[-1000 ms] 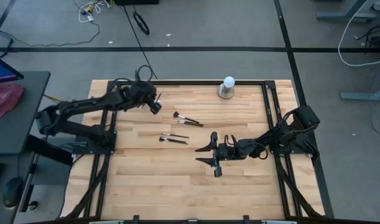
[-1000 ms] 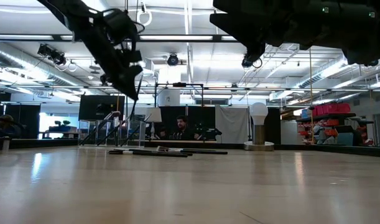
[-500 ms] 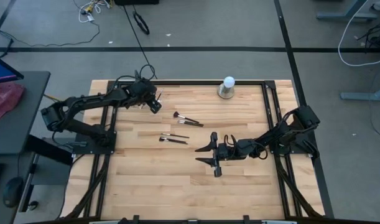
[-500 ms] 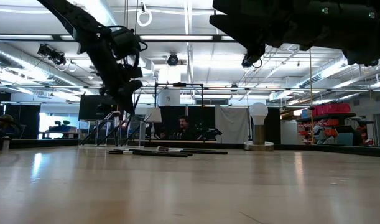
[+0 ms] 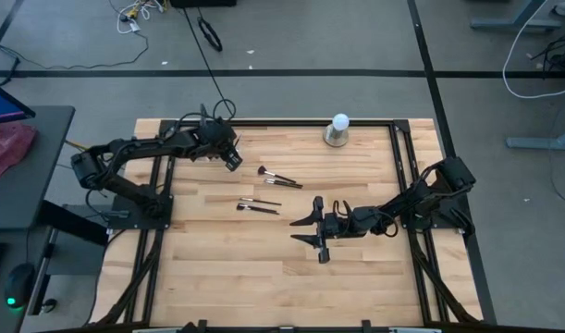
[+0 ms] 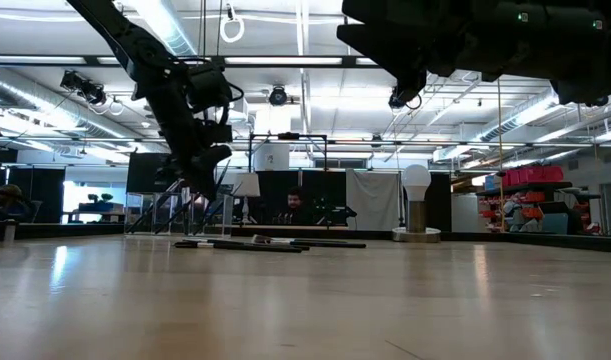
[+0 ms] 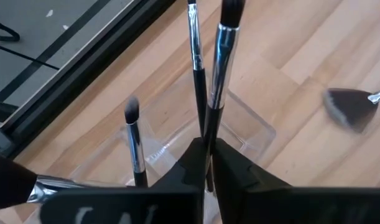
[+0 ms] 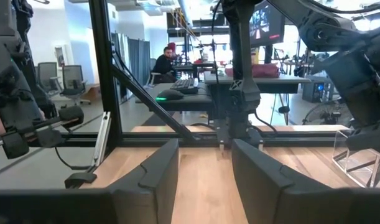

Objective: Put items in baskets/containers
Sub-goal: Put the eyeshadow brush into the transparent organizer, then put the highlighter brush into the transparent organizer

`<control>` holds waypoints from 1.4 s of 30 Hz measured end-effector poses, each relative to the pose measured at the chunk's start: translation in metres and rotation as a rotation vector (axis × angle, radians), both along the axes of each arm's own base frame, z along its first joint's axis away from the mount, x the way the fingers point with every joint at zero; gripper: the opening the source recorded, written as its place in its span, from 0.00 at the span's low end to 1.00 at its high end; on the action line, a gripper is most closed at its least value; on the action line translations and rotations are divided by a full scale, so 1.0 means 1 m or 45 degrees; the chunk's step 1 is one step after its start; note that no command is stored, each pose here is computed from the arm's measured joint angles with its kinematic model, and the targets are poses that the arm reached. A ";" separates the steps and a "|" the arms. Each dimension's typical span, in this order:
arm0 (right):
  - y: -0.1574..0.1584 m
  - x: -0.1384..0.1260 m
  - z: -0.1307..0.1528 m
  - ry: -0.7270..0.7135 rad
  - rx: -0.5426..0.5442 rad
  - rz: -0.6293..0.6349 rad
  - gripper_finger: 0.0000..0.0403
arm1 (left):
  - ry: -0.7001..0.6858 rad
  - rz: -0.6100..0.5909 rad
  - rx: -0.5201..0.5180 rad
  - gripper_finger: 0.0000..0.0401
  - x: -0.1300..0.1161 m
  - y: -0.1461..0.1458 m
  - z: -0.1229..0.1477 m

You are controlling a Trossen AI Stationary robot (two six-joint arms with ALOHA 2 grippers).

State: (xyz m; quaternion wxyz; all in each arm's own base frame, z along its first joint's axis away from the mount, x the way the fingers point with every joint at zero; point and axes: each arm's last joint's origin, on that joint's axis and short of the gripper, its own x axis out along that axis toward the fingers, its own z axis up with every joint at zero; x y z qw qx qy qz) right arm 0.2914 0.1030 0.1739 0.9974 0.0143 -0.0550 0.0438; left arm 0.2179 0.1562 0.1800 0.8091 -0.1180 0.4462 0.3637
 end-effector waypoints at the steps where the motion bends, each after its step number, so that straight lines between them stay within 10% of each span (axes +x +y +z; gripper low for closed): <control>1: 0.000 0.000 0.000 0.001 -0.001 0.000 0.37 | 0.000 0.000 0.000 0.07 0.000 0.000 0.000; 21: 0.000 0.000 0.000 0.004 0.003 0.001 0.37 | 0.011 0.023 0.017 0.34 -0.001 0.000 0.003; 29: 0.000 0.000 -0.001 0.011 0.001 0.000 0.37 | -0.052 -0.010 0.041 0.36 0.007 -0.005 0.045; 42: 0.000 0.001 -0.011 0.146 0.049 0.002 0.37 | -0.300 -0.316 0.134 0.34 -0.004 -0.085 0.094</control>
